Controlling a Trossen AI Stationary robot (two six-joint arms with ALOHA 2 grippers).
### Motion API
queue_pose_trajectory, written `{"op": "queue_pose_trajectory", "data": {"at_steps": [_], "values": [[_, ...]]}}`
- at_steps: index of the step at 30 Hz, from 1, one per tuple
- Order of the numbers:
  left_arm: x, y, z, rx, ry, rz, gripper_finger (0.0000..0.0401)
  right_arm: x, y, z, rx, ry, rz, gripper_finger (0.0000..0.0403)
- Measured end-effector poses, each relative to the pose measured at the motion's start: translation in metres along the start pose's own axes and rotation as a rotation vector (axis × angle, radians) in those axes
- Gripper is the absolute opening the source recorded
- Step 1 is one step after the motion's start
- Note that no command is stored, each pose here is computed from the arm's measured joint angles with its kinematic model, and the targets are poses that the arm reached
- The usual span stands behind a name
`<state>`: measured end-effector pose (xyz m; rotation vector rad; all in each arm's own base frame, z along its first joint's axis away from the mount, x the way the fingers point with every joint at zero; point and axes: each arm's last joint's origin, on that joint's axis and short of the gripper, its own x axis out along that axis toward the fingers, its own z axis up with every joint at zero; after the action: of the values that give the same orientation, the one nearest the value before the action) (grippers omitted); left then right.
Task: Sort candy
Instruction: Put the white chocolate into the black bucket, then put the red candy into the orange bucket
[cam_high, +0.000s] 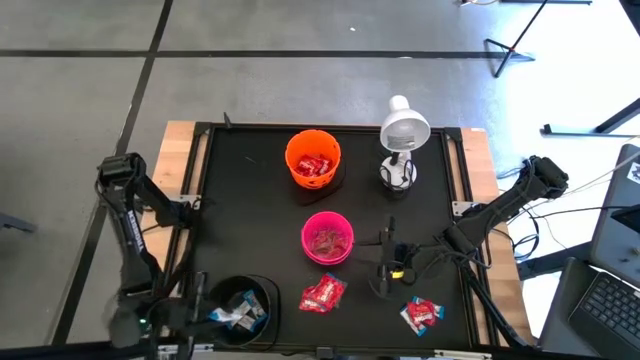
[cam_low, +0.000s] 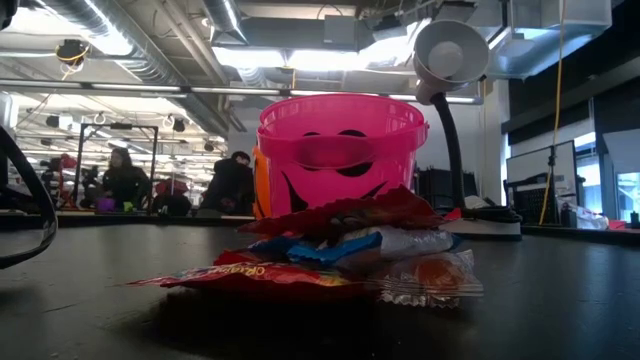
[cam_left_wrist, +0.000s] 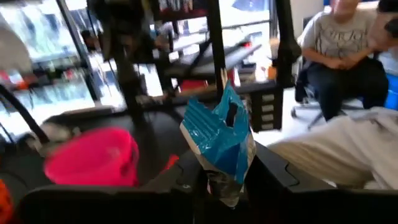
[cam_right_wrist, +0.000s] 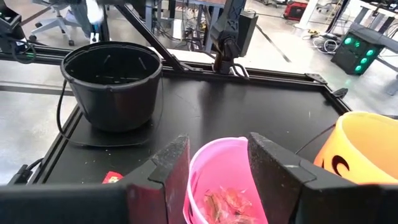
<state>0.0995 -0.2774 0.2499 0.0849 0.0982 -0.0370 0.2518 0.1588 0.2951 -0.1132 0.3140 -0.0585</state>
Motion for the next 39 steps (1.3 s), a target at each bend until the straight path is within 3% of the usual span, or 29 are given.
{"op": "queue_pose_trajectory", "data": {"at_steps": [6,13,23,34,39], "values": [[0.017,0.017,-0.016,-0.138,0.181,-0.058,0.0085,0.000,0.000,0.000,0.000,0.000,0.000,0.0161],[0.037,0.056,-0.013,-0.317,0.480,-0.120,0.0085,0.000,0.000,0.000,-0.001,0.001,0.000,0.0161],[0.044,0.089,0.001,-0.417,0.623,-0.192,0.0085,-0.001,0.000,-0.003,-0.019,0.033,0.033,0.0161],[0.057,0.101,-0.001,-0.442,0.722,-0.239,0.0166,-0.026,-0.016,-0.016,0.097,0.283,0.144,0.0161],[0.062,0.109,0.012,-0.500,0.723,-0.281,0.0172,-0.038,-0.021,-0.029,0.210,0.502,0.245,0.0161]]}}
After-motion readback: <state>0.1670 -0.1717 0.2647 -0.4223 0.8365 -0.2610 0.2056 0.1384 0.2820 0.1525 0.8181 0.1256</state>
